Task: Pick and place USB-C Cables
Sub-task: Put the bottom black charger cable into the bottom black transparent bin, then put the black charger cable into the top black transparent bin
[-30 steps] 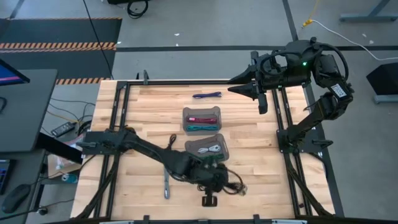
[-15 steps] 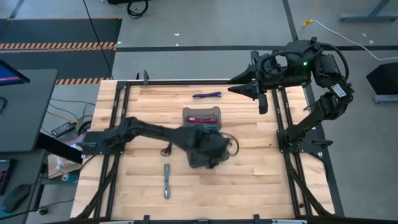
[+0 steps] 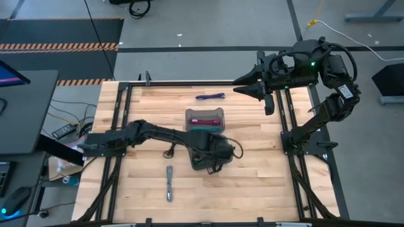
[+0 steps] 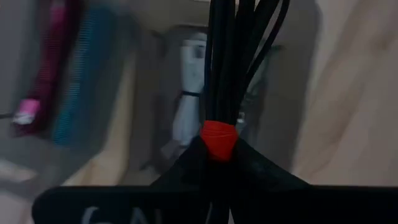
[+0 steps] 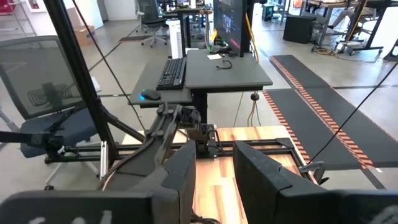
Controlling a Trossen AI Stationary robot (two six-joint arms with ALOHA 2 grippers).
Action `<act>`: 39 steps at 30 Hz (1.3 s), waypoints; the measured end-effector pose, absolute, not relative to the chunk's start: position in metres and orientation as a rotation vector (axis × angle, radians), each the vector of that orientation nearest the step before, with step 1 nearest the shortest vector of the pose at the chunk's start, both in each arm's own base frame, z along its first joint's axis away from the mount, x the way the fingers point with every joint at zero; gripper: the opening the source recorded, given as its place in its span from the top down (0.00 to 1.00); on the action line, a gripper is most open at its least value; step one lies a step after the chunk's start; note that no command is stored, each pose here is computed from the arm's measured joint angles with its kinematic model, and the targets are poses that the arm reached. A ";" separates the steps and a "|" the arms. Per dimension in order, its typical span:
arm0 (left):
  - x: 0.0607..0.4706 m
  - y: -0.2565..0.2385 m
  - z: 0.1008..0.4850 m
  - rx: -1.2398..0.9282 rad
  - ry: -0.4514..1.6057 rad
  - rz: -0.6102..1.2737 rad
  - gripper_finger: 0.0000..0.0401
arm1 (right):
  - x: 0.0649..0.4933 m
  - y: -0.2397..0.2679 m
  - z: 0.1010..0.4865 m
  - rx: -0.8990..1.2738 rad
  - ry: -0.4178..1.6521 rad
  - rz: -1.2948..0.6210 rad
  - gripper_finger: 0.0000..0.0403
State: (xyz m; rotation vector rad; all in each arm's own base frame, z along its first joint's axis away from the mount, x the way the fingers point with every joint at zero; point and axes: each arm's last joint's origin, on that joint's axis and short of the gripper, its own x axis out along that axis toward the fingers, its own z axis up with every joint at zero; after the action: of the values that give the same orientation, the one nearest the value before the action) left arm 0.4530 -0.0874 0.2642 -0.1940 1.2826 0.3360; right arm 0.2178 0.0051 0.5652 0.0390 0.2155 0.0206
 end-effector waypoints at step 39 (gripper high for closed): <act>0.421 -0.095 0.283 -0.089 1.354 0.540 0.54 | 0.197 0.005 0.571 -0.002 0.199 0.027 0.72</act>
State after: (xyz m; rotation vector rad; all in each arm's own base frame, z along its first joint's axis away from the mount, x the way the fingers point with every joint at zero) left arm 0.4208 -0.0949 0.2833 -0.0887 1.3537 0.5398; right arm 0.1965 0.0048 0.5709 -0.0023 0.1986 0.0273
